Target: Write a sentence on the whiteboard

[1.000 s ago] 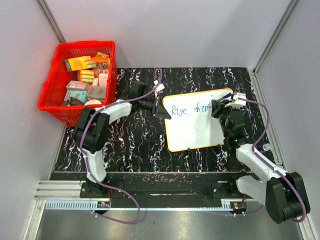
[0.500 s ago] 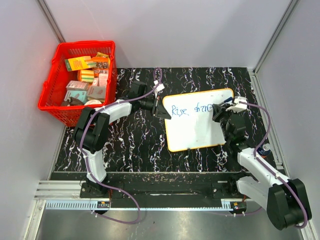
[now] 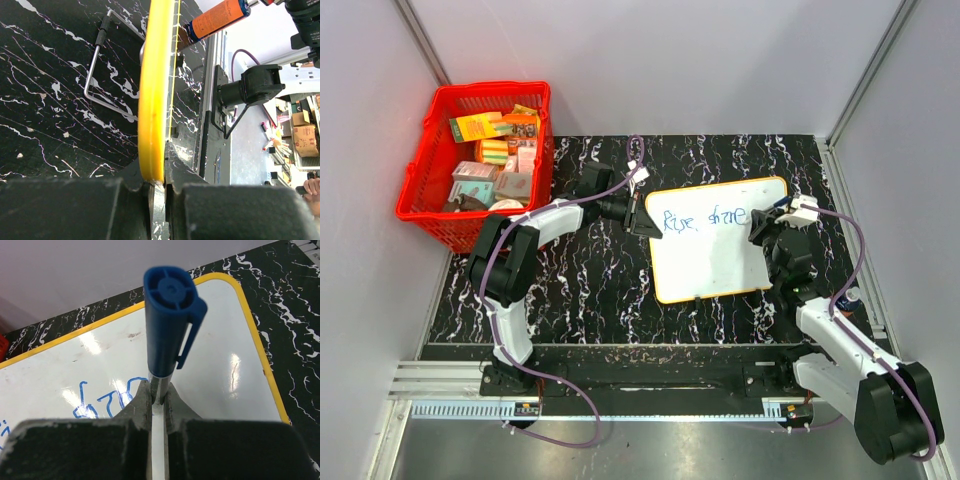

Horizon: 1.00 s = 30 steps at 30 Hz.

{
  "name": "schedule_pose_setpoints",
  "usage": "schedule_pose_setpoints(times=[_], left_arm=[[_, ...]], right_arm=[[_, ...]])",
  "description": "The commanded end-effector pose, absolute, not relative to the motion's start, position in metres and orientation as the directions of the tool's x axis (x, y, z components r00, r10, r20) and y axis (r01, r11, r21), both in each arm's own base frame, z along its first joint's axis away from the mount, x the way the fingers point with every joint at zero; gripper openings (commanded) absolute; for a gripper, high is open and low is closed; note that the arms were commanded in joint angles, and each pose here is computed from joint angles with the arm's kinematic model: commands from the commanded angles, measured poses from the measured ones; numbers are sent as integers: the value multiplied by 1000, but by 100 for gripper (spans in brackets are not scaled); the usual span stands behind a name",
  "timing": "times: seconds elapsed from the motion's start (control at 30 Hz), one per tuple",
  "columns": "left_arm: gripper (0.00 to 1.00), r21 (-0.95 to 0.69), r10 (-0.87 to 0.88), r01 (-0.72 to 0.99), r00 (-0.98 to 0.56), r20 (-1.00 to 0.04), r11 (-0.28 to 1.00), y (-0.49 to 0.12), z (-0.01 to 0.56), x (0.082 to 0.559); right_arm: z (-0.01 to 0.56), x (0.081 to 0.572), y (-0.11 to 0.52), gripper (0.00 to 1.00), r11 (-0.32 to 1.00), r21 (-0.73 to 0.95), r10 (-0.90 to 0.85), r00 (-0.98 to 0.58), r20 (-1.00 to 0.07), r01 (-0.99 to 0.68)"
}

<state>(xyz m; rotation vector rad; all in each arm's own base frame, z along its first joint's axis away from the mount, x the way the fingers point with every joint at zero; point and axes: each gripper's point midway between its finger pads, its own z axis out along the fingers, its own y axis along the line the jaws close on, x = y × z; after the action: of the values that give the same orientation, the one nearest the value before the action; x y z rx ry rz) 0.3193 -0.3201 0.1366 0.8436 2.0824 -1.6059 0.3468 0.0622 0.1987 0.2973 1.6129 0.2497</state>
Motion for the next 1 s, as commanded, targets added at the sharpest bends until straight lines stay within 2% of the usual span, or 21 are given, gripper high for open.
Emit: schedule_pose_setpoints(times=[0.0,0.23,0.47,0.97], left_arm=[[0,-622,324,750,-659,-679,223,-324,87,314],[0,-623,323,750,-660,-679,224,-324,87,315],[0,-623,323,748,-662,-677,228,-324,86,315],[0,-622,323,749,-662,-677,229,-324,86,315]], right_arm=[[220,352,51,0,945,315,316,6,-949,82],[233,348,57,0,947,319,318,21,-948,30],[261,321,70,0,938,331,339,64,-939,-106],[250,277,122,0,860,271,318,38,-947,-432]])
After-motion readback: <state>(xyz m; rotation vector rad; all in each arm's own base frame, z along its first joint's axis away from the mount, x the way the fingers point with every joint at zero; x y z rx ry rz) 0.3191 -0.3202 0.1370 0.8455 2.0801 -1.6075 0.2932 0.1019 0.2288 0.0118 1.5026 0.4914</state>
